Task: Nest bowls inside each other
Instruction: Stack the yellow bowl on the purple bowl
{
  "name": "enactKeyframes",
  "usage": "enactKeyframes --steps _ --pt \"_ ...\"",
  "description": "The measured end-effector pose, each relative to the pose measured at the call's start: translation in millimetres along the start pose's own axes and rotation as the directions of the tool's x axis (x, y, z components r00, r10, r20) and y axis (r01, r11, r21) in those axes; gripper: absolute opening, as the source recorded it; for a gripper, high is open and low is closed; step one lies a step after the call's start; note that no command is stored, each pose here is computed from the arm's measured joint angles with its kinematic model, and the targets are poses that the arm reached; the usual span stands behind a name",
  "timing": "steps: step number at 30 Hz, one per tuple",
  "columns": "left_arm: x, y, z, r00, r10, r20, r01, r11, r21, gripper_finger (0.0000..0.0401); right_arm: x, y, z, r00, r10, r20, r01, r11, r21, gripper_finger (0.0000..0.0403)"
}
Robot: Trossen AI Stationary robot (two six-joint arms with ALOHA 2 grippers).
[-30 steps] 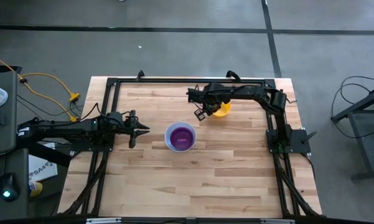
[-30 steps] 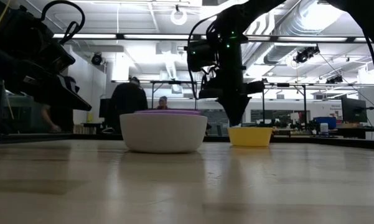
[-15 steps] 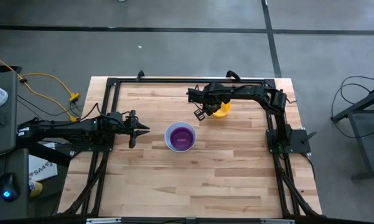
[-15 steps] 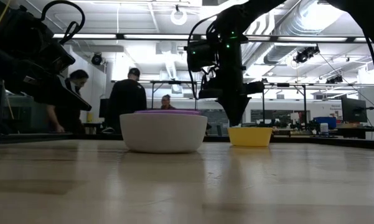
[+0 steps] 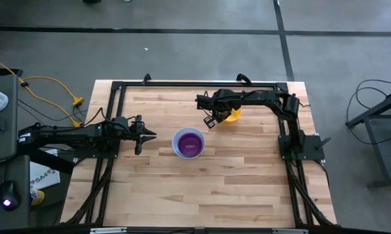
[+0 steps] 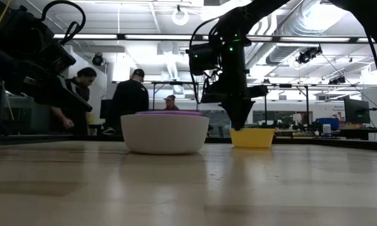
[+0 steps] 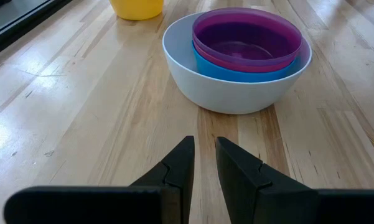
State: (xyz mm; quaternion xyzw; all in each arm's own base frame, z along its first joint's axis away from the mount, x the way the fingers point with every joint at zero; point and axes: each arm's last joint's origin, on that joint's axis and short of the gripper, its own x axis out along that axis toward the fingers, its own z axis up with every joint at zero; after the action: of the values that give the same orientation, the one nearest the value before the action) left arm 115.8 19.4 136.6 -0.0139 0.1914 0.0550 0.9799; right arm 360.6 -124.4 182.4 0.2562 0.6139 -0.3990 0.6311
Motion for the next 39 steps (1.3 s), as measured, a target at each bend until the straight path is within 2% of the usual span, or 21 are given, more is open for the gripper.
enactKeyframes --steps 14,39 --pt "0.0 0.0 0.0 1.0 0.0 0.0 0.0 1.0 0.0 0.0067 -0.1 2.9 1.9 0.999 0.023 0.025 -0.022 0.999 -0.04 0.0036" --pt "0.0 0.0 0.0 1.0 0.0 0.0 0.0 1.0 0.0 0.0067 5.9 3.1 -2.9 0.998 0.053 -0.025 -0.054 0.997 -0.055 0.0036"
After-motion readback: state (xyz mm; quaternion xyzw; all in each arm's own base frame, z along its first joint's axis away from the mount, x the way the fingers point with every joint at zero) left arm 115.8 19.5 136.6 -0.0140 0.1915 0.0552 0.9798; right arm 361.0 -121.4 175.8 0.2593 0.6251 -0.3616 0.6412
